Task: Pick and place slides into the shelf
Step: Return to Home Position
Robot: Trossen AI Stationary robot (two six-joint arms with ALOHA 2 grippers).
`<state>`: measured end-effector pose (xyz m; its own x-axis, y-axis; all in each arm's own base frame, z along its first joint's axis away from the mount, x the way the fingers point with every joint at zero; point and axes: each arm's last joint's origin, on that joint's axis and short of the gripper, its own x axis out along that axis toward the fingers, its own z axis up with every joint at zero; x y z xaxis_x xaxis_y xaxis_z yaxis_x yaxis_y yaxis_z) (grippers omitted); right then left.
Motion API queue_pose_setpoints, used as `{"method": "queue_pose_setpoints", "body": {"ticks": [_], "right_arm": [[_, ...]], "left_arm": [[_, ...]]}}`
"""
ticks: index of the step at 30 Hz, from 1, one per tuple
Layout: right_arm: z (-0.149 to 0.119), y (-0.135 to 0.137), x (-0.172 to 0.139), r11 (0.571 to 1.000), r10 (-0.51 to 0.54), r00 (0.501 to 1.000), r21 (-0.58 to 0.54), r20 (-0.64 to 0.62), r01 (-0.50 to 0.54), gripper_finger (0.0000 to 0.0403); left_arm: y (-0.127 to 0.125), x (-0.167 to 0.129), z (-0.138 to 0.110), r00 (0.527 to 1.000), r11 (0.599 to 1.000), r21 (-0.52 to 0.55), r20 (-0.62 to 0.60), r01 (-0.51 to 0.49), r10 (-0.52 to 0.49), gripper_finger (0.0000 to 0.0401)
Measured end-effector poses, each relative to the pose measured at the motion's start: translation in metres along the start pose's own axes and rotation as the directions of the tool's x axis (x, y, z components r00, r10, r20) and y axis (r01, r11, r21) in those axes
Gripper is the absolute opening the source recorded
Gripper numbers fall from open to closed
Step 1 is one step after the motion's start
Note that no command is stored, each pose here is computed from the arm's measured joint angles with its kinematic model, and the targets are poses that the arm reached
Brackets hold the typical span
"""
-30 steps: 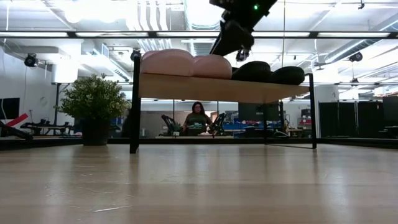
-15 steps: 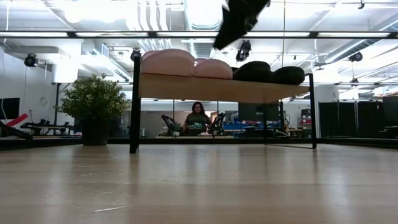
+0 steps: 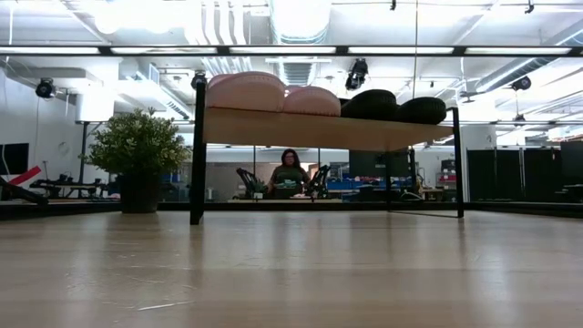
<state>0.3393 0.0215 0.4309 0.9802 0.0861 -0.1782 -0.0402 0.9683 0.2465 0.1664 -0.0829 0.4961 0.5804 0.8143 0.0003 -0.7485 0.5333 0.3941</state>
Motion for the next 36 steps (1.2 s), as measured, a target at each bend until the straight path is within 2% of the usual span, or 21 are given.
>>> {"method": "queue_pose_setpoints", "body": {"ticks": [2,5,8,9,12,14,18,21,23,26,28,30,31,33,36], "right_arm": [[0.015,0.013,-0.006,0.991,0.120,0.983,-0.071,0.142,-0.111,0.0326],[0.034,0.028,-0.017,0.974,0.212,0.916,-0.147,0.340,-0.171,0.0317],[0.041,0.033,-0.023,0.960,0.269,0.880,-0.185,0.390,-0.211,0.0301],[0.041,0.032,-0.023,0.963,0.259,0.882,-0.176,0.393,-0.204,0.0296],[0.039,0.027,-0.022,0.991,0.136,0.909,-0.066,0.395,-0.120,0.0271],[0.038,0.026,-0.024,0.995,0.104,0.918,-0.043,0.384,-0.094,0.0247],[0.038,0.029,-0.033,0.995,0.104,0.942,-0.027,0.319,-0.101,0.0192],[0.039,0.032,-0.041,0.994,0.107,0.961,-0.025,0.256,-0.104,0.0147],[0.042,0.035,-0.048,0.996,0.094,0.968,-0.022,0.233,-0.092,0.0114],[0.052,0.039,-0.061,0.999,0.035,0.968,-0.027,0.250,-0.029,0.0062],[0.058,0.042,-0.067,0.997,0.014,0.962,-0.072,0.272,0.006,0.0028],[0.063,0.044,-0.071,0.992,0.016,0.961,-0.123,0.277,0.019,0.0015],[0.064,0.045,-0.072,0.992,0.014,0.959,-0.126,0.282,0.023,0.0014],[0.066,0.045,-0.072,0.992,0.005,0.958,-0.122,0.287,0.031,0.0012],[0.064,0.044,-0.071,0.990,-0.008,0.959,-0.131,0.282,0.047,0.0009]], "left_arm": [[0.003,0.000,0.002,0.999,0.995,-0.092,0.033,0.032,-0.029,0.0152],[0.011,-0.002,0.004,0.969,0.957,-0.213,0.187,0.198,-0.159,0.0144],[0.016,-0.003,0.008,0.919,0.912,-0.246,0.307,0.329,-0.249,0.0129],[0.017,-0.004,0.008,0.911,0.902,-0.255,0.321,0.347,-0.259,0.0123],[0.022,-0.004,0.007,0.902,0.876,-0.304,0.336,0.375,-0.270,0.0104],[0.025,-0.004,0.007,0.876,0.831,-0.343,0.371,0.439,-0.309,0.0089],[0.024,-0.007,0.001,0.772,0.694,-0.366,0.438,0.621,-0.460,0.0047],[0.023,-0.009,-0.010,0.719,0.619,-0.367,0.386,0.695,-0.578,0.0011],[0.023,-0.010,-0.017,0.655,0.541,-0.373,0.368,0.754,-0.660,0.0005],[0.021,-0.013,-0.015,0.467,0.335,-0.348,0.432,0.876,-0.771,0.0002],[0.015,-0.013,-0.010,0.314,0.203,-0.268,0.491,0.942,-0.813,0.0001],[0.005,-0.009,-0.006,0.202,0.127,-0.176,0.521,0.976,-0.829,0.0001],[0.001,-0.004,-0.005,0.170,0.105,-0.152,0.519,0.983,-0.838,0.0000],[-0.008,0.011,-0.007,0.159,0.102,-0.140,0.495,0.985,-0.854,0.0000],[-0.005,0.040,-0.012,0.230,0.187,-0.139,0.461,0.973,-0.857,0.0000]]}}
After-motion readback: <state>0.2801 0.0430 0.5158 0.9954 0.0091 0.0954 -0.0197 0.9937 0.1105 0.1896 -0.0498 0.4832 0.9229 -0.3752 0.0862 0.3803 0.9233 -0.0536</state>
